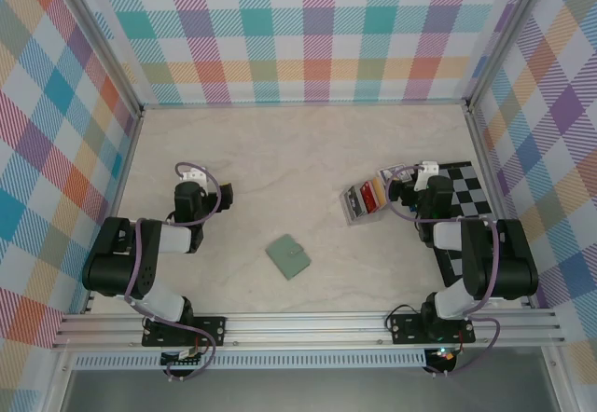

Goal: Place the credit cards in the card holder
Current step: Rotate the card holder at the bottom-center of the table.

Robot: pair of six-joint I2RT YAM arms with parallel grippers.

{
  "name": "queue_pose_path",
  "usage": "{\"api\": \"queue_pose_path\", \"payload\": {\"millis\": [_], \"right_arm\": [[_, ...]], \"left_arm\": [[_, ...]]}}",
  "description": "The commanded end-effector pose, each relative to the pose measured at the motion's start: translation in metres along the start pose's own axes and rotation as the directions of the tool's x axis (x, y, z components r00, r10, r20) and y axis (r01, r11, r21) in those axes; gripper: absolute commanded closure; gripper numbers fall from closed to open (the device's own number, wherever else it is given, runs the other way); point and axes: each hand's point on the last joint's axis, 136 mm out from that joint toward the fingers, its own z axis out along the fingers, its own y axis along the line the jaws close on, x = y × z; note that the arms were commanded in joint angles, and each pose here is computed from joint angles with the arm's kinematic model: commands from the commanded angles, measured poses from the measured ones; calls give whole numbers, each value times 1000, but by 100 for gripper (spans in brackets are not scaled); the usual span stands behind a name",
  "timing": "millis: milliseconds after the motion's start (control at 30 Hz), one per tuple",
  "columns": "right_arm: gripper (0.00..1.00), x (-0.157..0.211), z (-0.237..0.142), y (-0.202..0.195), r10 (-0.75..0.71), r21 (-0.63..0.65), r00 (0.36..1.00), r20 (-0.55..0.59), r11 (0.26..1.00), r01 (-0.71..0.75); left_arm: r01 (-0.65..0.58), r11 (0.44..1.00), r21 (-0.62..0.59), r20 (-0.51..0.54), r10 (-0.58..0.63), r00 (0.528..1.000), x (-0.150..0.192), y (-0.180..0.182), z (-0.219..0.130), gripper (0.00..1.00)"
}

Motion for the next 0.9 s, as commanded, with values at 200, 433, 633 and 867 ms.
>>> {"api": "queue_pose_path", "payload": {"millis": [200,433,633,867], "right_arm": [[0,-10,2,4,-16,-30,1000,20,999,17],[0,-11,2,4,-16,-33,1000,22,999,17],[0,-10,1,4,-17,-32,1000,21,999,18],[0,-12,0,8,-28,-49,999,32,998,30]], "left_arm": [[-9,1000,12,21,8,1000,-11,0,3,0],[-8,1000,11,22,8,1000,-11,0,2,0],[-9,1000,11,25,8,1000,-12,0,2,0],[-15,999,30,34,14,999,-11,-3,0,0]]}}
